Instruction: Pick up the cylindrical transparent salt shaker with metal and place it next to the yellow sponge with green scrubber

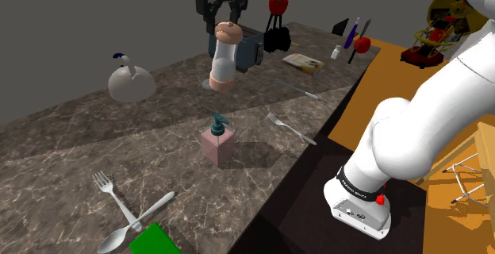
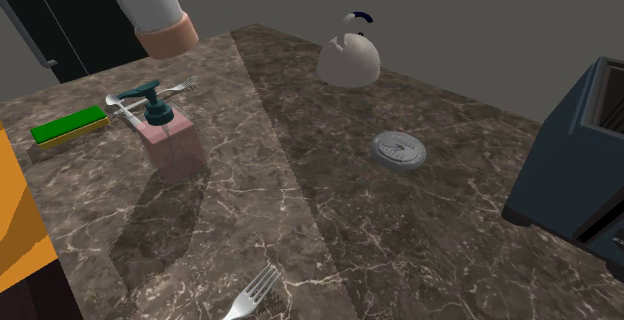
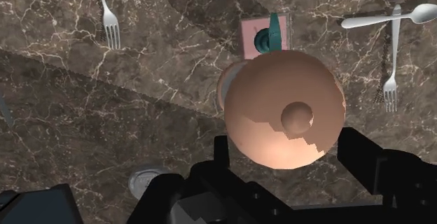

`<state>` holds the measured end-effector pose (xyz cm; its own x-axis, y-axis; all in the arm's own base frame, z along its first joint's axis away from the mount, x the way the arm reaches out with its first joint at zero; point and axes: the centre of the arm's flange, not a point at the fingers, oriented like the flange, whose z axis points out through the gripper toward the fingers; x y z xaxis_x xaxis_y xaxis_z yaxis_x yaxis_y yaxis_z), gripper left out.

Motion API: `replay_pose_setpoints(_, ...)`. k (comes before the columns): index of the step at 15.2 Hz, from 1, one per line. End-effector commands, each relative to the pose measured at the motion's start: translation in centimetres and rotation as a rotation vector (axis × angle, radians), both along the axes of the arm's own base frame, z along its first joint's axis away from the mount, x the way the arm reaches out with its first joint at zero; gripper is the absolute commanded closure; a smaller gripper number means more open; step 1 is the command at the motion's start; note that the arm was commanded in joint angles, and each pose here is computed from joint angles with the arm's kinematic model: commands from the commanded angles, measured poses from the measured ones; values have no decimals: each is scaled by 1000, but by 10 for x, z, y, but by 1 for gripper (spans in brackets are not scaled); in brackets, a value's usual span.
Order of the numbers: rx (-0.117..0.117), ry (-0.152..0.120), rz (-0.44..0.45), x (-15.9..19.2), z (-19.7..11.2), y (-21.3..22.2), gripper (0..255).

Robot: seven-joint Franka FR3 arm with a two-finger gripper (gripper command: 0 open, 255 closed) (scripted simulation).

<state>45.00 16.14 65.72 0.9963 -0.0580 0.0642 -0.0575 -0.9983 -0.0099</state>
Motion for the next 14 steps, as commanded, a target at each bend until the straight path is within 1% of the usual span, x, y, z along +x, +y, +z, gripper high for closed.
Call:
replay_pose_setpoints(1, 0, 0, -1, -19, 1, 19, 255)
replay_pose_setpoints(14, 0, 0, -1, -128, 2, 152, 255)
